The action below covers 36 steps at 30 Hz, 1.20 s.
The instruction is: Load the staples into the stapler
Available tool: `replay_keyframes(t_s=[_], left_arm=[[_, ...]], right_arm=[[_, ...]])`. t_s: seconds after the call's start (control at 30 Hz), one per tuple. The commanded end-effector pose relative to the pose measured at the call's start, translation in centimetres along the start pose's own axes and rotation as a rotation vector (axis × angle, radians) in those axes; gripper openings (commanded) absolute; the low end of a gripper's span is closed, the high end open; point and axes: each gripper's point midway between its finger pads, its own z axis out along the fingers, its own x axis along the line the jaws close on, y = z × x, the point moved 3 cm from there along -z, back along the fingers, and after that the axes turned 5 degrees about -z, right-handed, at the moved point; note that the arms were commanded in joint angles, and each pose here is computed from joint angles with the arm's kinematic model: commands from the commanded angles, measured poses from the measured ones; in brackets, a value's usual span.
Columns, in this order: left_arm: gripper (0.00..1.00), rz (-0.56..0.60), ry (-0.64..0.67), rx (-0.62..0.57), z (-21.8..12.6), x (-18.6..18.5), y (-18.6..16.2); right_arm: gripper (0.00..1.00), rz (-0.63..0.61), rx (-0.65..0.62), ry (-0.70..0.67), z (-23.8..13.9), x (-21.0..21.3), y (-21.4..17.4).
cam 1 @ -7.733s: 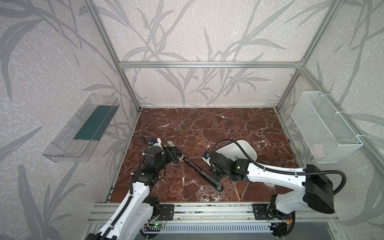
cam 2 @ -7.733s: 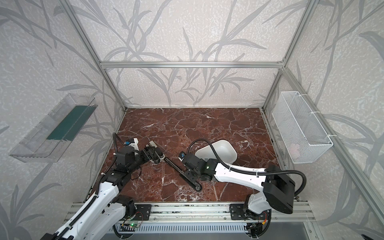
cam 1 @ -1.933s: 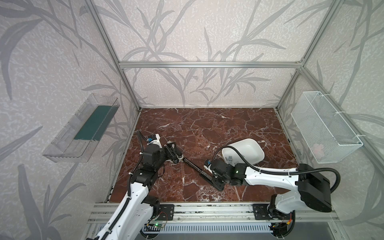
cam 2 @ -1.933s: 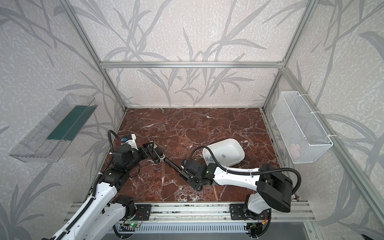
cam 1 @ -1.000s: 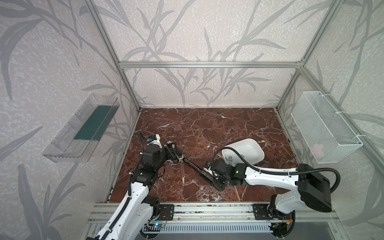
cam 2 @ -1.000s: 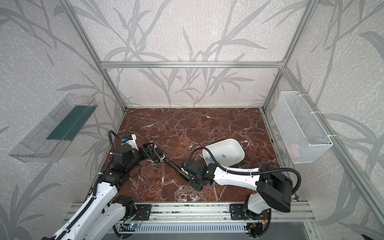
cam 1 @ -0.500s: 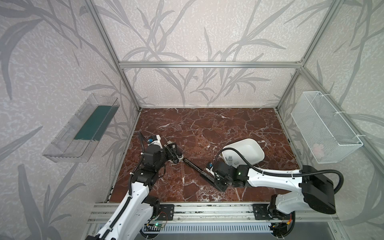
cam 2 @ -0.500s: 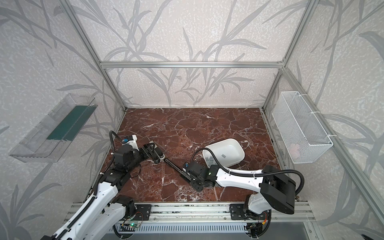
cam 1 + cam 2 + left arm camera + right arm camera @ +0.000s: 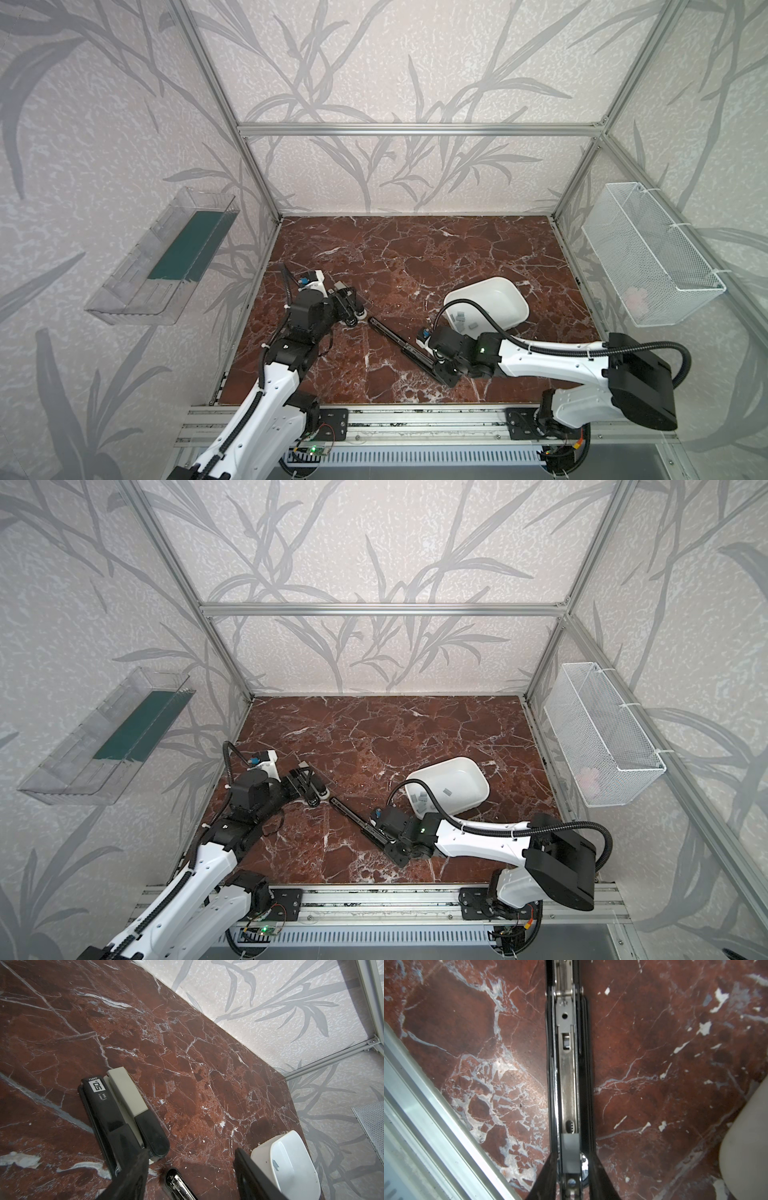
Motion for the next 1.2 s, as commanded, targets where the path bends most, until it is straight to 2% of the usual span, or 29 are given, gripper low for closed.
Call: replay_keyframes(t_s=[0.0, 0.13, 0.33, 0.53, 0.63, 0.73, 0.87, 0.97, 1.1, 1.17], left_arm=[[0.67, 0.003, -0.008, -0.012, 0.0, -0.3, 0.2], [0.67, 0.033, 0.019, 0.0, 0.0, -0.2, -0.3], [0.66, 0.038, 0.014, -0.007, 0.0, -0.7, -3.0], [0.66, -0.037, 0.011, -0.044, 0.5, -0.2, -7.0], [0.67, -0.035, 0.007, -0.039, 0.3, -0.2, -8.1], [0.67, -0.049, -0.024, -0.023, 0.2, -0.2, -9.2], [0.69, -0.039, -0.016, 0.002, 0.3, 0.4, -10.9], [0.73, -0.025, -0.01, 0.031, 0.7, 0.8, -12.1], [0.83, -0.012, -0.02, 0.049, 1.1, 0.9, -12.7], [0.87, -0.003, -0.019, 0.045, 1.3, 1.1, -12.9]], right_arm=[[0.28, 0.006, -0.012, -0.02, -0.9, -0.1, 0.1], [0.29, 0.029, -0.074, -0.009, -2.0, 0.2, 1.6], [0.37, 0.146, -0.174, 0.007, -3.6, 0.2, 3.3], [0.46, 0.305, -0.208, -0.058, -4.2, -1.2, 2.9], [0.55, 0.339, -0.218, -0.017, -4.2, -0.9, 2.1], [0.59, 0.257, -0.242, 0.062, -3.9, 0.1, 1.8], [0.61, 0.15, -0.244, -0.003, -3.7, -0.6, 0.7], [0.62, 0.108, -0.282, 0.016, -3.4, -0.2, 0.3], [0.63, 0.034, -0.311, 0.035, -2.4, 0.9, 0.1], [0.62, 0.009, -0.294, -0.008, -1.3, 0.7, -0.3]])
